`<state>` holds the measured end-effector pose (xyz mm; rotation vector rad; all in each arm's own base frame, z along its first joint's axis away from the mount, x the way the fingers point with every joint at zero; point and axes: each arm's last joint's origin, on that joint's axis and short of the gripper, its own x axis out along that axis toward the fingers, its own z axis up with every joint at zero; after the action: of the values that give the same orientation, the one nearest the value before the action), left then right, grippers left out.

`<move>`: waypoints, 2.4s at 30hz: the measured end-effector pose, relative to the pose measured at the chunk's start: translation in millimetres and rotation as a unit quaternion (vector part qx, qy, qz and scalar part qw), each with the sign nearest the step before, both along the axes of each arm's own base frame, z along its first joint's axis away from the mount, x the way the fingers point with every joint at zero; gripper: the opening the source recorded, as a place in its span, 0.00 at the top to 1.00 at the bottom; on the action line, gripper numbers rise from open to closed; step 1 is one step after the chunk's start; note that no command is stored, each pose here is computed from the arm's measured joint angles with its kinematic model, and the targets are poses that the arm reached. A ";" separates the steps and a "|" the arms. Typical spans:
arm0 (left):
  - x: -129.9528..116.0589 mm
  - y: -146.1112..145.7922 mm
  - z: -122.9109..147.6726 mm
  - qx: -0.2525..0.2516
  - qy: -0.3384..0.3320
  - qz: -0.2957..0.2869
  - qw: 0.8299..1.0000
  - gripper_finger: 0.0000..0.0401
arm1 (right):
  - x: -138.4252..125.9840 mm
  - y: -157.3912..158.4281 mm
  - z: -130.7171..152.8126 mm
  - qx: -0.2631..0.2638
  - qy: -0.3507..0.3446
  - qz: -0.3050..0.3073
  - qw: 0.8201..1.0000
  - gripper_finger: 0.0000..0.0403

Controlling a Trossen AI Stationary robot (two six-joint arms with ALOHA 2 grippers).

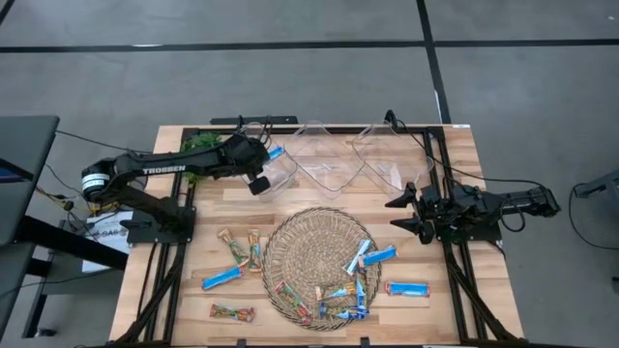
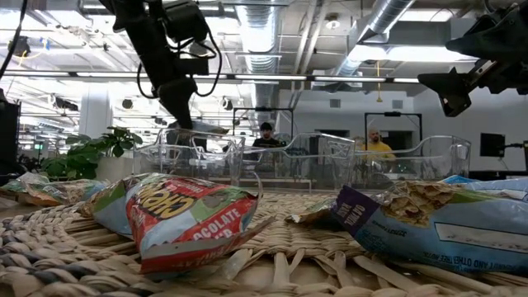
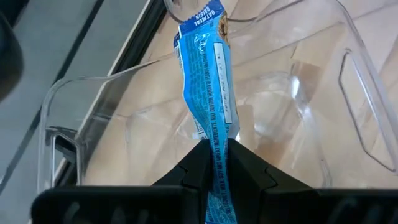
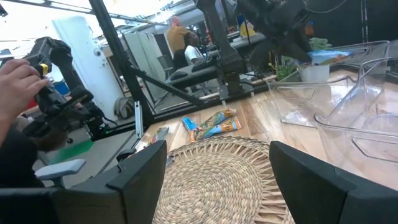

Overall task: Pick and place Granola Bars by type
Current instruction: Put the blue granola bar into the left transparent bin, then put the red granola bar into the right transparent bin

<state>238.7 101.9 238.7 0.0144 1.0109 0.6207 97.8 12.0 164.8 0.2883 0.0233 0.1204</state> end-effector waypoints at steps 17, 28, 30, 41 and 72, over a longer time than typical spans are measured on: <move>-1.0 -23.4 -1.1 -0.039 0.023 -0.046 0.998 0.59 | 0.0 0.0 0.0 0.000 0.000 0.000 1.000 0.31; -26.6 -104.1 29.8 -0.073 -0.001 -0.219 0.973 0.58 | 0.0 0.0 0.0 0.000 0.000 0.000 1.000 0.31; -32.3 -119.2 32.6 -0.095 -0.005 -0.249 0.964 0.58 | 0.0 0.0 0.0 0.000 0.000 0.000 1.000 0.31; -60.5 -186.2 27.1 -0.192 0.037 -0.280 0.940 0.58 | 0.0 0.0 -0.1 0.000 0.000 0.000 1.000 0.31; -79.3 -255.7 -81.7 -0.309 0.138 -0.039 0.940 0.58 | 0.0 0.0 0.0 0.000 0.000 0.000 1.000 0.31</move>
<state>159.4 -153.7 156.9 -0.4206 1.4375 0.2096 97.8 12.0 164.8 0.2882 0.0236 0.1207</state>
